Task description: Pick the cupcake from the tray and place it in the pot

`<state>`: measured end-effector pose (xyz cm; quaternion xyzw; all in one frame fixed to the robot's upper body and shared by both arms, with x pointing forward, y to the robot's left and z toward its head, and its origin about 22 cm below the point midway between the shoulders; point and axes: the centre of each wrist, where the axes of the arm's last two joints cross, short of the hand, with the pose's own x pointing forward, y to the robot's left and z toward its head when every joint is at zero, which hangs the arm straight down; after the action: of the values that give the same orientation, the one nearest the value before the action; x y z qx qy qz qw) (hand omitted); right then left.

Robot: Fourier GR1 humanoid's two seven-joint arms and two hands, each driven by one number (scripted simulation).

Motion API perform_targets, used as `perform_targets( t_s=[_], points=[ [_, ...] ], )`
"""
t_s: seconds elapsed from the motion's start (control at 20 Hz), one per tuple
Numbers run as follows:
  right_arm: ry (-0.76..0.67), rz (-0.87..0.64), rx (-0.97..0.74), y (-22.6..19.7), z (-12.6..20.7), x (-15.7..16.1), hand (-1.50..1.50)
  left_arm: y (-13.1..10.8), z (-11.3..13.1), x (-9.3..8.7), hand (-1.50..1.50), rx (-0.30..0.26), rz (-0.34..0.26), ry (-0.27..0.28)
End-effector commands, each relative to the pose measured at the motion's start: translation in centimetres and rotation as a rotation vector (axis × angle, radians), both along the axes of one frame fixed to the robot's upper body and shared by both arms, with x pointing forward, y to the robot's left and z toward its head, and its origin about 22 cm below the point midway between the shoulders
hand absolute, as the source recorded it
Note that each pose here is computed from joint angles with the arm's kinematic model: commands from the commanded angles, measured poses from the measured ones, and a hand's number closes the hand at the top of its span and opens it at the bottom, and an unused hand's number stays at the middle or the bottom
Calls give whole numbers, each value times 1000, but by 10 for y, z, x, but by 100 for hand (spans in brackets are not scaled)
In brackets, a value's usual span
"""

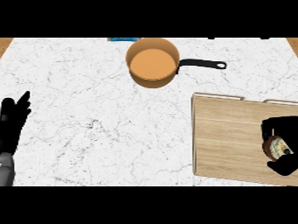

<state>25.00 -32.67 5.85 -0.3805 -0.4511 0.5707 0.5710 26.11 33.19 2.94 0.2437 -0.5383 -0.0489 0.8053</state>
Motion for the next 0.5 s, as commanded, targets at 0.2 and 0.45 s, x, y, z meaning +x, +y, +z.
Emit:
perform_targets(
  t_s=[0.2,0.45],
  points=[
    [-35,-204,50,-13,43,58,150,-10,1,17,0,6,-4,-1],
    [-187,-295,-11,-5,83,77,150,9,13,-1,0,-1,-15,-3]
  ],
)
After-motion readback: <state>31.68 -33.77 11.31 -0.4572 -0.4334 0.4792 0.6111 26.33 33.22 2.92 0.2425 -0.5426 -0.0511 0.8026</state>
